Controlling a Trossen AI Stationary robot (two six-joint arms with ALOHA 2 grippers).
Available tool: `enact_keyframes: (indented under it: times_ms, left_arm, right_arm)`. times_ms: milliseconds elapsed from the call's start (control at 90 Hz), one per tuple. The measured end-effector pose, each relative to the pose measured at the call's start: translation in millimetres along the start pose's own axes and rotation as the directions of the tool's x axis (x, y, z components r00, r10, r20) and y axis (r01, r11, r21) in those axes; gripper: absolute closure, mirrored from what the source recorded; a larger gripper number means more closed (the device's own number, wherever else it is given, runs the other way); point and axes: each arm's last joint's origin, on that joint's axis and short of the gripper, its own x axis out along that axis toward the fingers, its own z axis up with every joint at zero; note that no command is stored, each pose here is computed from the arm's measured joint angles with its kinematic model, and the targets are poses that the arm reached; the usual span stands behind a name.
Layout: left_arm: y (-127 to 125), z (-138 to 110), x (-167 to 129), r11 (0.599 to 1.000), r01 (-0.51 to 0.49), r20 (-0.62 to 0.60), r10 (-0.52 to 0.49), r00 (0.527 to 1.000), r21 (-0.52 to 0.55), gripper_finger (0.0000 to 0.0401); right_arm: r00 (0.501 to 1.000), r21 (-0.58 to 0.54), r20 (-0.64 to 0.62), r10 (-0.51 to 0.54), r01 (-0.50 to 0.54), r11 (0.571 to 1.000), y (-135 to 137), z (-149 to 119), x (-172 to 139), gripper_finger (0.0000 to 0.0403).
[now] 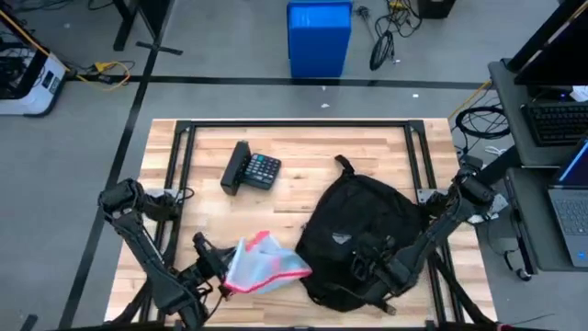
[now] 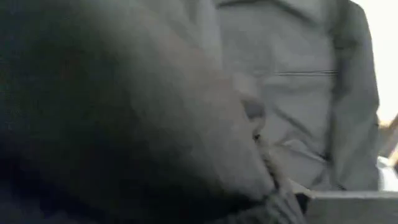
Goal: Unpack backpack
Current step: Remove the white zip bag from the black backpack
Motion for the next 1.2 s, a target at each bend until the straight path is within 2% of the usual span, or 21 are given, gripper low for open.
enact_keyframes:
  times_ms: [89, 200, 378, 556, 633, 733, 833, 922, 1011, 1078, 1200]
  left_arm:
    - [-1, -2, -5, 1.0, 0.017, 0.002, -0.017, 1.0, -0.004, 0.0401]
    - [-2, -4, -9, 0.999, 0.041, 0.002, -0.041, 0.999, -0.016, 0.0401]
    - [-5, -7, -16, 0.997, 0.074, 0.004, -0.074, 0.997, -0.036, 0.0401]
    - [-5, -9, -18, 0.997, 0.078, -0.023, -0.079, 0.997, -0.028, 0.0401]
    - [-4, -9, -20, 0.996, 0.081, -0.027, -0.082, 0.996, -0.025, 0.0401]
    - [-4, -9, -20, 0.996, 0.082, -0.028, -0.082, 0.996, -0.022, 0.0401]
    - [-4, -9, -20, 0.997, 0.084, -0.029, -0.084, 0.996, -0.001, 0.0401]
    - [-4, -10, -21, 0.996, 0.084, -0.031, -0.084, 0.996, 0.007, 0.0401]
    - [-4, -10, -22, 0.996, 0.09, -0.03, -0.089, 0.996, 0.01, 0.0401]
    - [-4, -11, -24, 0.996, 0.094, -0.03, -0.094, 0.995, 0.011, 0.0401]
    - [-4, -12, -26, 0.995, 0.102, -0.028, -0.102, 0.994, 0.011, 0.0401]
  right_arm:
    - [0.997, -0.02, -0.056, 0.044, -0.045, 0.999, 3, 2, 1, 0.0398]
    - [0.996, -0.048, -0.09, 0.004, -0.009, 0.999, -1, -1, 0, 0.038]
    - [0.994, -0.179, -0.1, 0.035, -0.053, 0.983, 2, -7, -14, 0.0303]
    - [0.995, -0.148, -0.09, 0.043, -0.056, 0.987, -4, -2, -44, 0.0223]
    - [0.992, -0.119, -0.077, 0.099, -0.107, 0.987, -5, 0, -64, 0.0198]
    - [0.973, -0.11, -0.045, 0.225, -0.228, 0.967, -1, 0, -88, 0.0177]
    - [0.912, -0.118, 0.032, 0.408, -0.402, 0.908, 13, -6, -107, 0.0173]
    - [0.831, -0.191, 0.082, 0.55, -0.528, 0.827, 32, -17, -115, 0.018]
    - [0.788, -0.252, 0.09, 0.609, -0.574, 0.779, 54, -29, -108, 0.0196]
    - [0.788, -0.267, 0.08, 0.61, -0.573, 0.775, 70, -37, -96, 0.0214]
    - [0.844, -0.279, 0.064, 0.532, -0.496, 0.822, 95, -44, -65, 0.0258]
